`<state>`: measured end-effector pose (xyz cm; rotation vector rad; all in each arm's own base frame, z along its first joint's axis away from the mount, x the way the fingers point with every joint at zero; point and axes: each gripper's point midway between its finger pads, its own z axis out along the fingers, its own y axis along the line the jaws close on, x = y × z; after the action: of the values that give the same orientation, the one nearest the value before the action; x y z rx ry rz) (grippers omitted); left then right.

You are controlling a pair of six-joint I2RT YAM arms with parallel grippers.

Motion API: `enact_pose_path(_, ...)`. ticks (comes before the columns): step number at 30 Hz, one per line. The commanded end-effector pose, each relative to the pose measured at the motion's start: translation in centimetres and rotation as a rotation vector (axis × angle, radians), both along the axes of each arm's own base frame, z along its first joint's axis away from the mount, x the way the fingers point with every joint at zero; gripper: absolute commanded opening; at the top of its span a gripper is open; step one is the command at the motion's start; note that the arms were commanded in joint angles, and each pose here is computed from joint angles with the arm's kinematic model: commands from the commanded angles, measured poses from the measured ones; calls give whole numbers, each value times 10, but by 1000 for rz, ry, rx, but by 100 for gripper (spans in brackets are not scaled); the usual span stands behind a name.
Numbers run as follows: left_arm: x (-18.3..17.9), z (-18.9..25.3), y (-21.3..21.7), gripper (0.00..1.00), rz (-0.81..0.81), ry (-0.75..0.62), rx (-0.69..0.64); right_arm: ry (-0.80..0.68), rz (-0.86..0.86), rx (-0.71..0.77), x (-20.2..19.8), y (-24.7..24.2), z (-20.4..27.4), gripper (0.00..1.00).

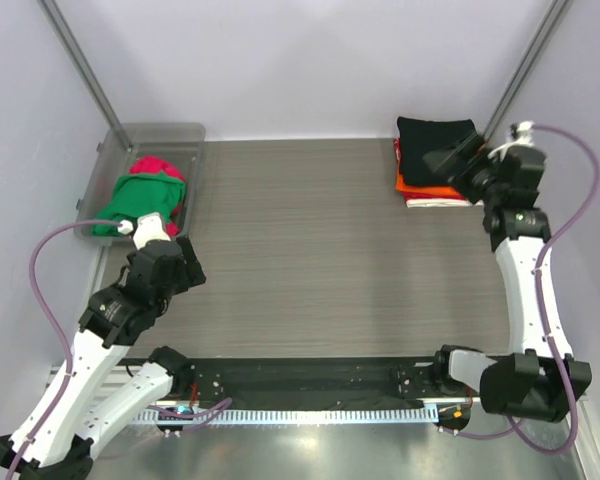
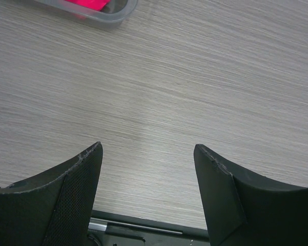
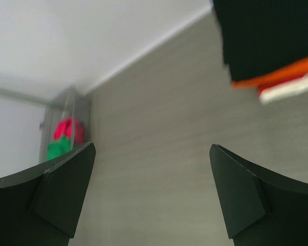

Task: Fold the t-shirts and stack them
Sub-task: Reset both grippers

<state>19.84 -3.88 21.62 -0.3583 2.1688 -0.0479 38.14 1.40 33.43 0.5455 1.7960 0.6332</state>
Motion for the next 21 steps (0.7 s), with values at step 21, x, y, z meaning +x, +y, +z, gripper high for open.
enact_pose_path(21, 1, 2, 9, 72, 69, -15, 3, 303, 297, 170, -168, 90, -164, 100)
